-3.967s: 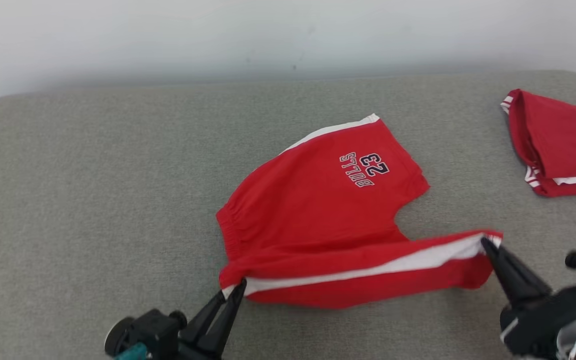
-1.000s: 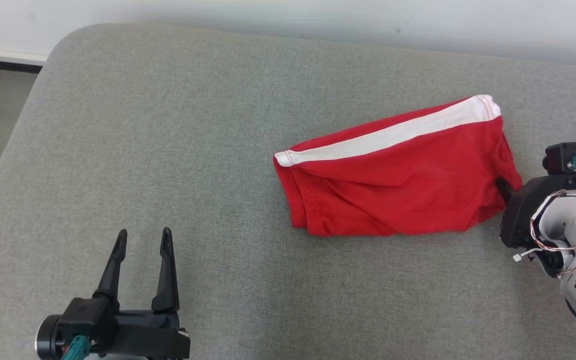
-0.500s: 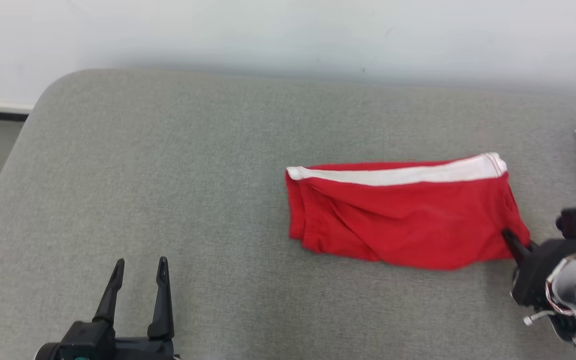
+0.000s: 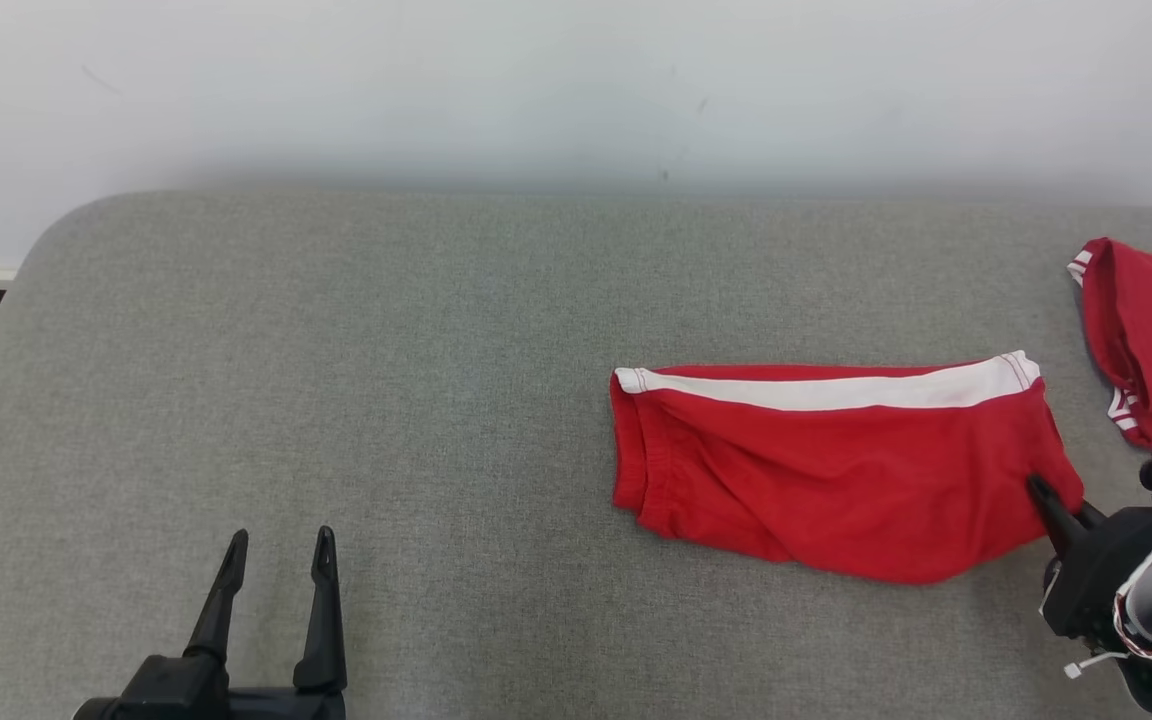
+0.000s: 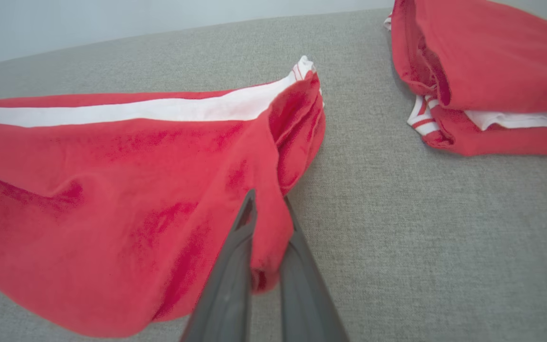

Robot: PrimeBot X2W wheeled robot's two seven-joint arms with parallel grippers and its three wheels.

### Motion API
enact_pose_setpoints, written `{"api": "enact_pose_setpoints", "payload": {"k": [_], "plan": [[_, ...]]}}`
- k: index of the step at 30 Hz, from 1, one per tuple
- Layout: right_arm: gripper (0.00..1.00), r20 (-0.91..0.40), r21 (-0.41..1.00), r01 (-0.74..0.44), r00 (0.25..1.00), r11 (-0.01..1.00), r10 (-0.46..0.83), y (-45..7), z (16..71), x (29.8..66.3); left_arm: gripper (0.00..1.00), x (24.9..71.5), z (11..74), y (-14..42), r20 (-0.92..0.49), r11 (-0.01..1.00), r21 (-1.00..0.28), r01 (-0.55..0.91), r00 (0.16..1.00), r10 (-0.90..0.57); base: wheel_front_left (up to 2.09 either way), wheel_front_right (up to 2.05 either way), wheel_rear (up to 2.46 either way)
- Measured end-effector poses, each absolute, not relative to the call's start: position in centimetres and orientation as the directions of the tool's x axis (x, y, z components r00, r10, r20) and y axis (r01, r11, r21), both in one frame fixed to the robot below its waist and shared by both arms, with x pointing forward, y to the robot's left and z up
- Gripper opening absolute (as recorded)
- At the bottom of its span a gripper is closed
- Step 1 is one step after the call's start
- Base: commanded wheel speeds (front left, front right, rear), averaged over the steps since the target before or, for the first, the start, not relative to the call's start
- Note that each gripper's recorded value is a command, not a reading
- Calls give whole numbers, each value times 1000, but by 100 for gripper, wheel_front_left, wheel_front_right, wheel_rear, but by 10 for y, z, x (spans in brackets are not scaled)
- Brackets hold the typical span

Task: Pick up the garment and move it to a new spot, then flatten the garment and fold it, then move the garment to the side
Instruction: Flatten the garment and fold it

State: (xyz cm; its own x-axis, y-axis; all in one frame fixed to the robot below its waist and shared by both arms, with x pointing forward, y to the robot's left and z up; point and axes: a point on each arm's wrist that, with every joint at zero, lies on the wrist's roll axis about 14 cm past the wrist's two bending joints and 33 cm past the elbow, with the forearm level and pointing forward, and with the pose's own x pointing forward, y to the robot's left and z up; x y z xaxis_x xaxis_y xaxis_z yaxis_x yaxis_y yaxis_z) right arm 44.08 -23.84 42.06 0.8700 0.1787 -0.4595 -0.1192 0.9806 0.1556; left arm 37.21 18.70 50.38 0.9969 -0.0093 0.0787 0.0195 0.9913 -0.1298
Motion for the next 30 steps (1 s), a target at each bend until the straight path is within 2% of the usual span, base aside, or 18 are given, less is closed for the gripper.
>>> {"api": "enact_pose_setpoints", "payload": {"k": [6, 14, 22, 30], "plan": [[0, -350, 156, -227, 897, 961, 269, -206, 452, 449, 100, 365, 509, 188, 93, 991, -135, 16, 996, -3, 0, 0, 0], [0, -269, 175, -369, 874, 913, 405, -150, 476, 452, 100, 360, 513, 191, 106, 990, -141, 7, 994, 8, 0, 0, 0], [0, -261, 204, -503, 799, 840, 542, -82, 477, 445, 100, 354, 513, 200, 106, 988, -150, -23, 994, 39, 0, 0, 0], [0, -255, 259, -574, 735, 777, 628, -28, 471, 439, 100, 350, 511, 209, 97, 985, -162, -59, 992, 76, 0, 0, 0]]}}
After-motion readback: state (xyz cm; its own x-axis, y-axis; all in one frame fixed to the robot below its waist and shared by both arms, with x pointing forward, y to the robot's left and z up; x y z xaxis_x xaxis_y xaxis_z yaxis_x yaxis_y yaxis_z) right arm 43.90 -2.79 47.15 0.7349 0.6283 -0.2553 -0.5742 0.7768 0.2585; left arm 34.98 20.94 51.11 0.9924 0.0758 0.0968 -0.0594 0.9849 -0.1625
